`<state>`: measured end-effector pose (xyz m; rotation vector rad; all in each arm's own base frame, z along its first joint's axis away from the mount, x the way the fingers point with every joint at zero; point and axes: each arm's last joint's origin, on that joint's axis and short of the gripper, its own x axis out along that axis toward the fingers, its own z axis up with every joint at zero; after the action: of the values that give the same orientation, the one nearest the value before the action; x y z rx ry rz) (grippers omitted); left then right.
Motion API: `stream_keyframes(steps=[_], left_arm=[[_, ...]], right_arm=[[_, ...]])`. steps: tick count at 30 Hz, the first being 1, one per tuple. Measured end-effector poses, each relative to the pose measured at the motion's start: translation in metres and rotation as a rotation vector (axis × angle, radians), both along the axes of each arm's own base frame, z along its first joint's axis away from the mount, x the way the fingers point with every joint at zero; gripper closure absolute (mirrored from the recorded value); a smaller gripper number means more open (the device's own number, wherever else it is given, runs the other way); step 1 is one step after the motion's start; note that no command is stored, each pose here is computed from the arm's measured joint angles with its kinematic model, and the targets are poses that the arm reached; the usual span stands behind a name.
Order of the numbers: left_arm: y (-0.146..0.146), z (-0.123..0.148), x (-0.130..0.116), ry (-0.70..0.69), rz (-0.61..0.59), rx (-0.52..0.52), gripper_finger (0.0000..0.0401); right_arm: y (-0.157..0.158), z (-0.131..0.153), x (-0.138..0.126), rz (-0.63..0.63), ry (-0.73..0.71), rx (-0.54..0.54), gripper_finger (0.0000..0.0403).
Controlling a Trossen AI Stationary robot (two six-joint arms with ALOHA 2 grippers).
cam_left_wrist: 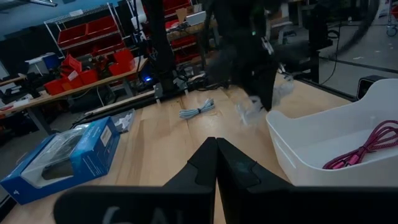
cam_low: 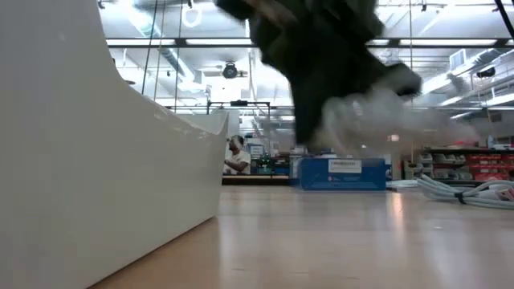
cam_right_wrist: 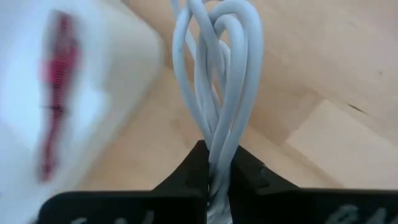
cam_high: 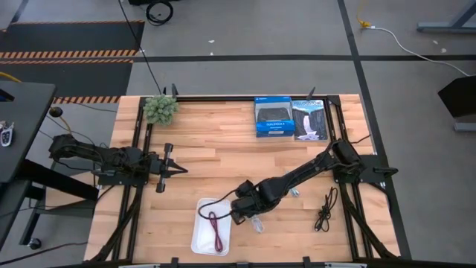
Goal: Pick and place USB-C Cables
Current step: Put the white charger cable into the bin
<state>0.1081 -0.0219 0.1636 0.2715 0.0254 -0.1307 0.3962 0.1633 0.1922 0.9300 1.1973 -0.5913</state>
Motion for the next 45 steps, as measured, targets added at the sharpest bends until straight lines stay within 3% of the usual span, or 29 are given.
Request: stream_keyframes(steps=[4, 7, 11, 16, 21, 25, 37, 45], left_arm=[[0.0, 0.0, 0.0, 0.0, 0.0, 0.0, 0.039], [0.0, 0.0, 0.0, 0.0, 0.0, 0.0, 0.039], [0.0, 0.0, 0.0, 0.0, 0.0, 0.0, 0.039], [0.0, 0.0, 0.0, 0.0, 0.0, 0.0, 0.039], [0.0, 0.0, 0.0, 0.0, 0.0, 0.0, 0.039], [0.0, 0.0, 0.0, 0.0, 0.0, 0.0, 0.039], [0.0, 0.0, 0.0, 0.0, 0.0, 0.0, 0.039], [0.0, 0.0, 0.0, 0.0, 0.0, 0.0, 0.039]], right_arm=[[-0.002, 0.043, 0.011, -0.026, -0.07, -0.022, 0.0366], [-0.002, 0.083, 0.02, -0.057, -0.201, -0.043, 0.0365], [-0.001, 0.127, 0.032, -0.059, -0.459, -0.1, 0.0363], [0.006, 0.151, 0.053, 0.01, -0.783, -0.124, 0.0362], [0.021, 0.147, 0.075, 0.113, -0.996, -0.11, 0.0361], [0.035, 0.14, 0.082, 0.145, -1.083, -0.106, 0.0361], [0.085, 0.085, 0.096, 0.053, -1.146, 0.05, 0.036], [0.094, 0.081, 0.085, -0.034, -1.07, -0.012, 0.036]])
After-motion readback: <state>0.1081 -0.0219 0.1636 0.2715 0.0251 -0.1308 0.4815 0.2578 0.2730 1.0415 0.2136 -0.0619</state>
